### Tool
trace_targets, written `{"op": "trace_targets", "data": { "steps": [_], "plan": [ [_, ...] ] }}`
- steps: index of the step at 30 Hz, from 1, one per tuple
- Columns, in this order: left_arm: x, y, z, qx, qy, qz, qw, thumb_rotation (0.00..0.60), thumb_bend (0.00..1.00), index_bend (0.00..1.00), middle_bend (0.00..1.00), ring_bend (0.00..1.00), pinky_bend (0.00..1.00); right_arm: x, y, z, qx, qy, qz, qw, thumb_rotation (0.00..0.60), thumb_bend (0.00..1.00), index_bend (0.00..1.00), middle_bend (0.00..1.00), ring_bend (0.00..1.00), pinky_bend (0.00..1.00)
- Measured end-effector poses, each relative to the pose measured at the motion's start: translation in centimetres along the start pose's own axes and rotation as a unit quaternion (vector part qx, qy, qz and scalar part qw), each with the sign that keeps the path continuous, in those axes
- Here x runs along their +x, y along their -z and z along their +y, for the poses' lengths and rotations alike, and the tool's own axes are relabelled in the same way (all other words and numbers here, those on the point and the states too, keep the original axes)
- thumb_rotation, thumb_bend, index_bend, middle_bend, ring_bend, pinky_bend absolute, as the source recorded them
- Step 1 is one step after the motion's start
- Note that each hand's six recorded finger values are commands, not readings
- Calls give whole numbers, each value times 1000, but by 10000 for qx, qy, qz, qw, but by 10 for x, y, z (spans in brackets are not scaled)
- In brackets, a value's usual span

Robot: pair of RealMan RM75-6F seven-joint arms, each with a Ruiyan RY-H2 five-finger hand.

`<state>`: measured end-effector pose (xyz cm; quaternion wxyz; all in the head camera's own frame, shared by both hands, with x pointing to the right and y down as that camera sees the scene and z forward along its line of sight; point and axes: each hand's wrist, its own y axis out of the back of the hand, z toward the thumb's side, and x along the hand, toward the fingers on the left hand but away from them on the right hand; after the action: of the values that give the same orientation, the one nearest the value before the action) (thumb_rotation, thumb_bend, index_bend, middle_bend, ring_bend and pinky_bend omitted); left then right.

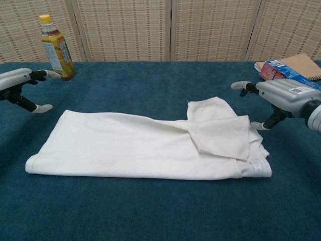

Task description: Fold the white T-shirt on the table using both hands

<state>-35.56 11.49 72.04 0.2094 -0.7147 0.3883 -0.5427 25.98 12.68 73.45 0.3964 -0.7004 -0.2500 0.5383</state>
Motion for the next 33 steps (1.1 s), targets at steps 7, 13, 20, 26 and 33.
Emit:
{"op": "trace_targets", "data": {
  "steps": [7,13,20,26,33],
  "plan": [
    [-19,0,15,-203,-100,-25,9997,600,353,0,0,0,15,14,-9,17,-100,175,366,9991,600,159,198,190,91,80],
    [-44,1,24,-260,-141,-83,9995,600,353,9,0,0,15,42,-22,11,-122,50,987,9950,600,226,460,271,109,79],
    [-77,2,28,-201,-106,-170,9996,600,353,18,0,0,15,63,-30,-5,-160,-127,1286,9915,600,232,514,289,117,79],
    [-98,4,27,-151,-103,-245,9995,600,353,19,0,0,15,63,-39,-11,-154,-81,1317,9911,600,229,516,289,119,79],
    [-106,5,24,-190,-7,-307,9993,600,352,18,0,0,15,61,-49,-19,-71,-59,1292,9916,600,127,516,289,119,79]
  ]
}}
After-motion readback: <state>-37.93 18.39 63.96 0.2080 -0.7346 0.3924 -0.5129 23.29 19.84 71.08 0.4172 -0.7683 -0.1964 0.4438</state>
